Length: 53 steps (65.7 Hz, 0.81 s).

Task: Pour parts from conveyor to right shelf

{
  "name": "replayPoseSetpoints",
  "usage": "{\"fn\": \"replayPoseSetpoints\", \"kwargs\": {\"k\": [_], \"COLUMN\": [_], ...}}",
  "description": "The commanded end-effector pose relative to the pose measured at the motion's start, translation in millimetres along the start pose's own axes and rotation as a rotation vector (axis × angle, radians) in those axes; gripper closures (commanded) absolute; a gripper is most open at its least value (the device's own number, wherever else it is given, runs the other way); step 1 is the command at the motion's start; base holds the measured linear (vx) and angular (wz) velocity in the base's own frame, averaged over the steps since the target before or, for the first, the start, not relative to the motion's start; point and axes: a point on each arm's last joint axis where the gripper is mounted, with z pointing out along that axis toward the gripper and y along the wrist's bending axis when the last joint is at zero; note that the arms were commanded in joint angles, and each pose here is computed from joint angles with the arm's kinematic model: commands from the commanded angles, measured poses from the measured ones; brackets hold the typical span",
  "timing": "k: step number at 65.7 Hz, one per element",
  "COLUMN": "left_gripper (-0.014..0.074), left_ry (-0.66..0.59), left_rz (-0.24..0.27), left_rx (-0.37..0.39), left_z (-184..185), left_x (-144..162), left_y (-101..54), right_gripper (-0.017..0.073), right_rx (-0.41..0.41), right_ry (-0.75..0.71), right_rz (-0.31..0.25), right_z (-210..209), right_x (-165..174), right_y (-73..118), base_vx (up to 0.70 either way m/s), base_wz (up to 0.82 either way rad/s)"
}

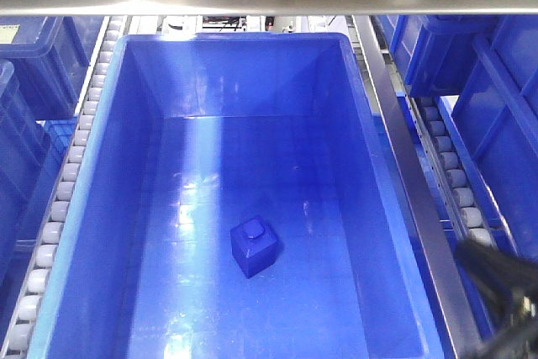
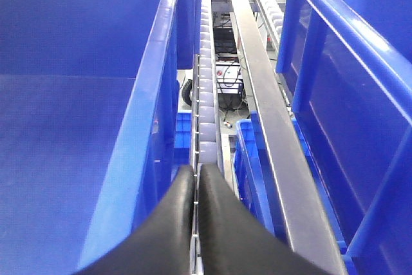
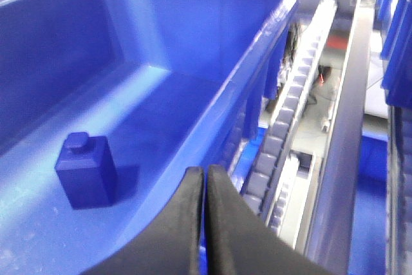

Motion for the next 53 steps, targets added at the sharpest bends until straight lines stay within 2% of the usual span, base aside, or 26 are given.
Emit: {"fn": "replayPoseSetpoints", "kwargs": {"k": [1,10,30,40,53], "left_gripper": [0.0600,0.0600,0.0600,0.0600,0.0600], "left_ry": [-0.105,-0.105,-0.105,-0.105,-0.105], "left_rz": [-0.016,-0.016,-0.016,-0.016,-0.016], "left_rx": [0.008,0.008,0.008,0.008,0.008], "left_z": [-3.0,-3.0,-3.0,-3.0,-3.0], "left_x": [-13.7,-13.7,-13.7,-13.7,-13.7], "left_y": [-0.7,-0.7,-0.7,-0.7,-0.7], "right_gripper": [0.0564,0.0564,0.0564,0.0564,0.0564], "right_rx": [0.024,0.106,0.358,0.418,0.428], "right_ry": [-0.110,-0.128,-0.165,-0.184,-0.193], "right_rz": [0.002,0.005,0.024,0.030,0.048], "right_z": [-5.0,-16.3,-40.2,-49.1,-57.2], "right_x": [-3.9,1.6,4.5,6.1,10.7], "right_y": [-2.1,-8.4,-22.8,-23.5,-20.6], "base_vx": [0.00,0.00,0.00,0.00,0.00], "base_wz": [0.00,0.00,0.00,0.00,0.00]}}
